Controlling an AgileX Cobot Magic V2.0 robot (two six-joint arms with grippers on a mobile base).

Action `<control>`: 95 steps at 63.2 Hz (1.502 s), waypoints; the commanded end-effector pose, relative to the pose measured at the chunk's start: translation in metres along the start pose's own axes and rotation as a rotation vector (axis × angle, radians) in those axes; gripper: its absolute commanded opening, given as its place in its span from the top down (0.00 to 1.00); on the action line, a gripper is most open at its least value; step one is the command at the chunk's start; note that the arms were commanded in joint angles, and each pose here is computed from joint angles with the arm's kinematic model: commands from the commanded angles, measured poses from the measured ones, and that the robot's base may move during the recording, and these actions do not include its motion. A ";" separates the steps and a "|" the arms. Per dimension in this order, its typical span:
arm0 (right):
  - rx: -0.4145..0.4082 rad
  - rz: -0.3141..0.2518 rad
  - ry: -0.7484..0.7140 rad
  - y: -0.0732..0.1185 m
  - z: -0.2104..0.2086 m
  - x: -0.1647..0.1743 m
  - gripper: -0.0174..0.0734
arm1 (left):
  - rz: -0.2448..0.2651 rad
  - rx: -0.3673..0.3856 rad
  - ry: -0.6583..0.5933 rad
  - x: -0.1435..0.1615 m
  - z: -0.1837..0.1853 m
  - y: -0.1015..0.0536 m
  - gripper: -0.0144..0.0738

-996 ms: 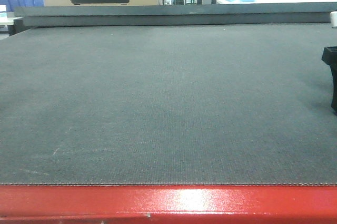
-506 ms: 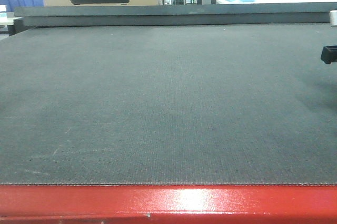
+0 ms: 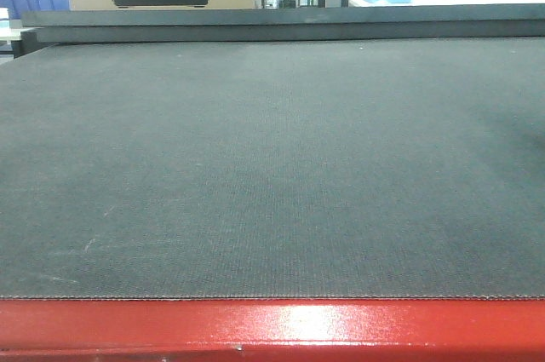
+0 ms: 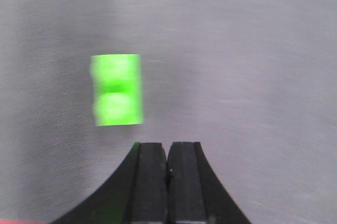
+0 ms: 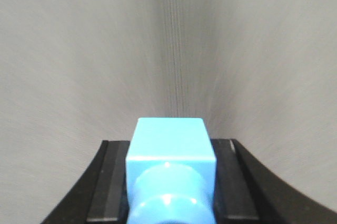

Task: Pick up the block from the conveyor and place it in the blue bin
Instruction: 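Lower left gripper onto the green block and close on it, then lift both held blocks up off the conveyor belt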

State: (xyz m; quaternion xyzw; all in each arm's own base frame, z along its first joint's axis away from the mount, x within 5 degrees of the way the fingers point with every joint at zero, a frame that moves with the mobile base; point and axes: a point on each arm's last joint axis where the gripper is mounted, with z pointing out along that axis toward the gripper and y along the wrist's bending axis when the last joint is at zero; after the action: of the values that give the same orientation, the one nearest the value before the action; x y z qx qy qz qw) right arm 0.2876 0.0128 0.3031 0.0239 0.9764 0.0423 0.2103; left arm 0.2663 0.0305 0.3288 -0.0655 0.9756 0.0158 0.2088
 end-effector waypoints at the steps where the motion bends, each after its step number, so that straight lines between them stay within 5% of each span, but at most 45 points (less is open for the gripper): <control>1: 0.001 -0.019 -0.131 0.000 -0.026 -0.003 0.99 | -0.041 -0.031 0.003 -0.003 0.006 0.016 0.96; 25: -0.002 -0.020 -0.180 0.001 -0.034 -0.003 0.99 | -0.027 -0.026 0.018 -0.020 0.050 0.024 0.94; 39: -0.001 -0.019 -0.163 0.000 -0.027 -0.005 0.99 | -0.009 -0.015 0.083 -0.021 0.074 0.018 0.54; 50: 0.001 -0.018 -0.146 0.000 -0.020 -0.007 0.99 | 0.025 -0.009 0.138 -0.022 0.099 0.009 0.42; 79: 0.001 -0.018 -0.145 0.000 -0.020 -0.006 0.99 | 0.035 -0.009 0.246 -0.019 0.143 0.008 0.47; 84: 0.001 -0.018 -0.145 0.000 -0.020 -0.006 0.99 | 0.042 -0.016 0.244 -0.019 0.142 0.009 0.55; 95: -0.001 -0.017 -0.144 0.000 -0.020 -0.006 0.99 | 0.045 -0.019 0.244 -0.019 0.142 0.009 0.92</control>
State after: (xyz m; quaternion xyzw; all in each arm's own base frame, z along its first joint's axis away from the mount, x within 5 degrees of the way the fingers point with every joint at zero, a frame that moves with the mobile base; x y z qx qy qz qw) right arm 0.2842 0.0124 0.3228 0.0212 0.9606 0.0435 0.2738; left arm 0.3388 0.0500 0.2052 -0.0491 0.9952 0.0195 0.0821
